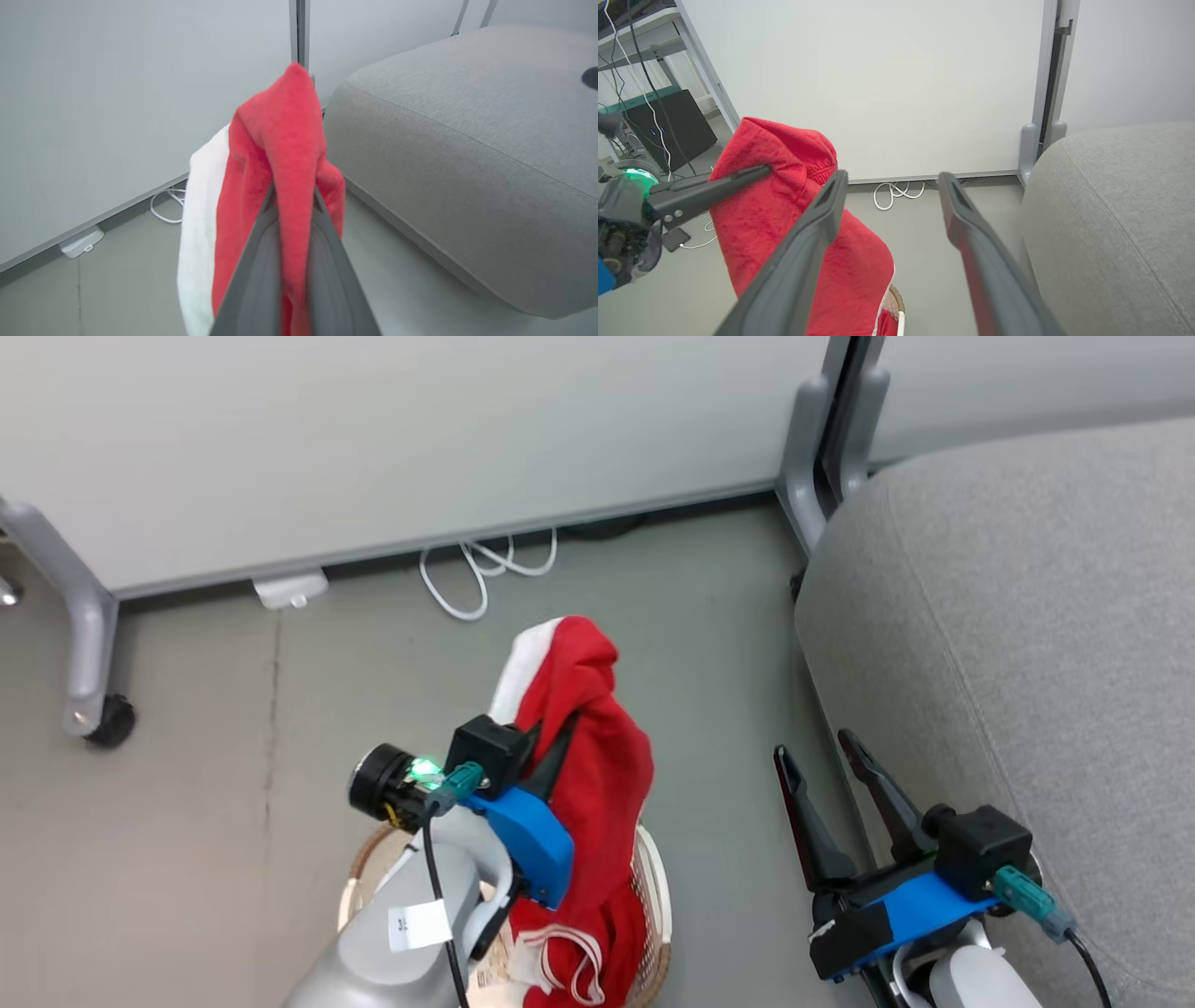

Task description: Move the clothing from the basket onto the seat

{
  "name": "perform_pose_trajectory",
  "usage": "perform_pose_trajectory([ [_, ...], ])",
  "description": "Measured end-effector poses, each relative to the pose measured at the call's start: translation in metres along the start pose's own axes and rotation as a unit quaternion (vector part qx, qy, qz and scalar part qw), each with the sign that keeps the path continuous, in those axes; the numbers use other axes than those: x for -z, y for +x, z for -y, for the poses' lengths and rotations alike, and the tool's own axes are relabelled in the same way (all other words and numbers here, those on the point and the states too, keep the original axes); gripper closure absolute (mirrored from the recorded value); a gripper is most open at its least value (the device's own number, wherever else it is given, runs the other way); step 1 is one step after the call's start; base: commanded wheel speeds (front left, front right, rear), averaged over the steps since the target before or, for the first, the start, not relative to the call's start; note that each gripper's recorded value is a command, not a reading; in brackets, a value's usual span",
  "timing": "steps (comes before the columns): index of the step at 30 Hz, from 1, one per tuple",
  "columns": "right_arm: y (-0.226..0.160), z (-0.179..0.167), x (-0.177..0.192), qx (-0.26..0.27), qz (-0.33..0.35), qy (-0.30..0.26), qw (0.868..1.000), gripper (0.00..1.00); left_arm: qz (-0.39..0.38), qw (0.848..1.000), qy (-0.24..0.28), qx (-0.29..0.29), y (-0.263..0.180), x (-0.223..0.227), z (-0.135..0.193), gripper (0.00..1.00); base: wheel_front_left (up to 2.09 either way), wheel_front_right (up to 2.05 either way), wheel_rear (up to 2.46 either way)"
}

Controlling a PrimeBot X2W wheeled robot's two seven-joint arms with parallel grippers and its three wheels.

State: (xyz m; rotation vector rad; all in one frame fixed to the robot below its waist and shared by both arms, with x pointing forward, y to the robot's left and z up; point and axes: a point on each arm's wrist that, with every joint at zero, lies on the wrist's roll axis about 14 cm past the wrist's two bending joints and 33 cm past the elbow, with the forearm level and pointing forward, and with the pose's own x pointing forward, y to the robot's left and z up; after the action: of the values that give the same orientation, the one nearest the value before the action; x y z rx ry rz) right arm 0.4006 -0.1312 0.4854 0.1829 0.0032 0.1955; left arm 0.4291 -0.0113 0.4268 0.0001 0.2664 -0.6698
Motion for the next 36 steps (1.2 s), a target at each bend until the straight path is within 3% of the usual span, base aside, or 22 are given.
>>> perform_pose_trajectory([
  [6,-0.009,-0.017,-0.018,-0.021,0.022,-0.001,1.000,0.00,0.068,0.997,0.019,0.041,-0.008,-0.057,0.033,1.00,0.00,0.00,0.00],
  [17,-0.018,-0.046,-0.018,-0.059,0.017,0.000,0.998,0.00,0.128,0.988,0.034,0.084,-0.019,-0.125,0.062,1.00,0.00,0.00,0.00],
  [36,-0.023,-0.053,-0.009,-0.070,-0.002,-0.008,0.998,0.00,0.130,0.985,0.039,0.108,-0.014,-0.136,0.080,1.00,0.00,0.00,0.00],
])
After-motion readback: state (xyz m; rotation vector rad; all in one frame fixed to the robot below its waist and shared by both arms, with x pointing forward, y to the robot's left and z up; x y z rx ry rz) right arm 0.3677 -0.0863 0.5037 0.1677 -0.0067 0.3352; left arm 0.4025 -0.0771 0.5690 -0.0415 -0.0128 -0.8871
